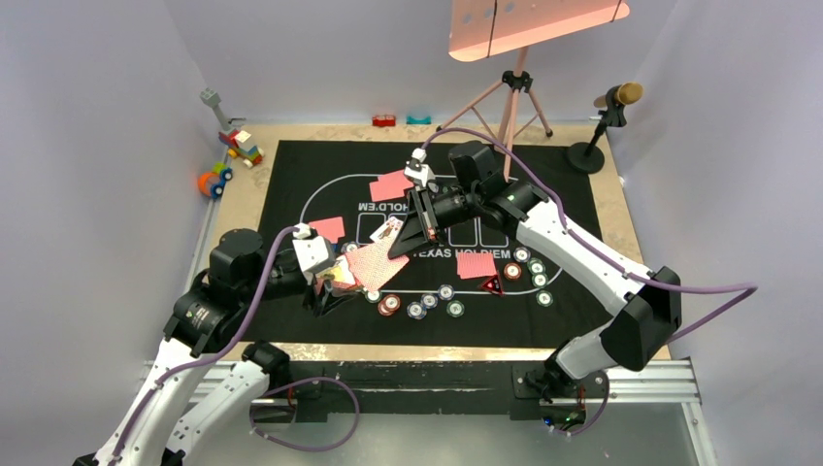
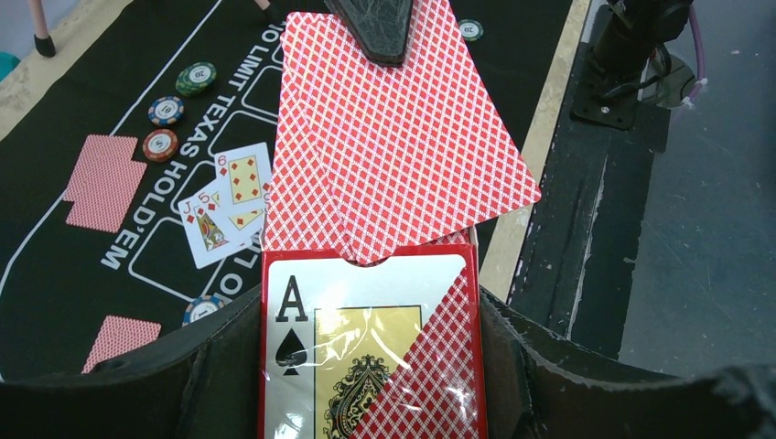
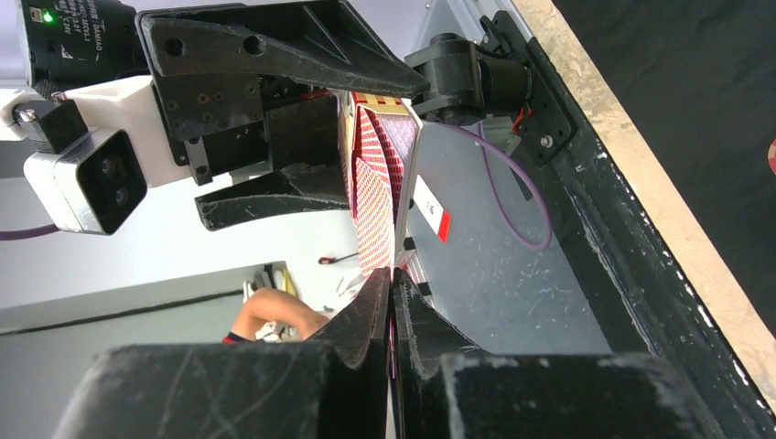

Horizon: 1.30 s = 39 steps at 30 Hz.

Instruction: Distribute texas hold em gaming equipment

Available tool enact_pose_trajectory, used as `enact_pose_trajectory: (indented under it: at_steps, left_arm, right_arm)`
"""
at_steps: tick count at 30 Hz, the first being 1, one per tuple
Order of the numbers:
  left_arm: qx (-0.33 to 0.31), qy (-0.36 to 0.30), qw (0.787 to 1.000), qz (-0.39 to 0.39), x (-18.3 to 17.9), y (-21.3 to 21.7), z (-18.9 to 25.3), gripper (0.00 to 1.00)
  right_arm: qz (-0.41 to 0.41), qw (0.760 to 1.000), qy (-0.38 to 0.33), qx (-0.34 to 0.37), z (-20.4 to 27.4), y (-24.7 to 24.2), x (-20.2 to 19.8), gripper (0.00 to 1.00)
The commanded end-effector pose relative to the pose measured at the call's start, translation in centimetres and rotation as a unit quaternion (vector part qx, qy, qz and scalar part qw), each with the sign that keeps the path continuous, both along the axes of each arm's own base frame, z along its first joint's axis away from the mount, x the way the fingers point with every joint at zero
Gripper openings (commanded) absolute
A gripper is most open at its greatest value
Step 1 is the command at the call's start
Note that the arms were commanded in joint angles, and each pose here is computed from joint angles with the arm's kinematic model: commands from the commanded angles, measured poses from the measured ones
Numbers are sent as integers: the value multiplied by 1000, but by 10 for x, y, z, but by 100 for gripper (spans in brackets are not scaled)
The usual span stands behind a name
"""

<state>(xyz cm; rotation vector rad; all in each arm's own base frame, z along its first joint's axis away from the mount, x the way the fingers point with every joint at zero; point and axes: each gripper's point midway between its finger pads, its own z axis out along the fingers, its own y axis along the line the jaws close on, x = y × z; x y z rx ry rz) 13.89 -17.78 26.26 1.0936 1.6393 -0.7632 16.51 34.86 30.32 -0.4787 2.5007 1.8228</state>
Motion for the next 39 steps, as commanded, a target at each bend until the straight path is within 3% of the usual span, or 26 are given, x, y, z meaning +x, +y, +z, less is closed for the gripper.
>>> enact_pose_trajectory:
  at_steps: [1, 9, 17, 34, 39]
  left_arm:
    - [-25, -38, 999, -15, -1, -4, 25, 4]
    - [-26, -37, 999, -14, -1, -4, 24, 4]
    - [-23, -34, 999, -10, 0, -3, 22, 4]
    - [-29, -32, 999, -2, 3, -4, 23, 3]
    - [-29, -33, 999, 0, 3, -3, 24, 3]
  right_arm:
    - [11, 1000, -14, 21, 17, 4, -1, 7]
    - [7, 999, -10, 36, 21, 9, 0, 34]
    - [12, 999, -16, 37, 22, 8, -5, 43]
    - [-6, 999, -33, 27, 10, -2, -18, 83]
    - [-6, 999, -42, 11, 2, 10, -22, 88]
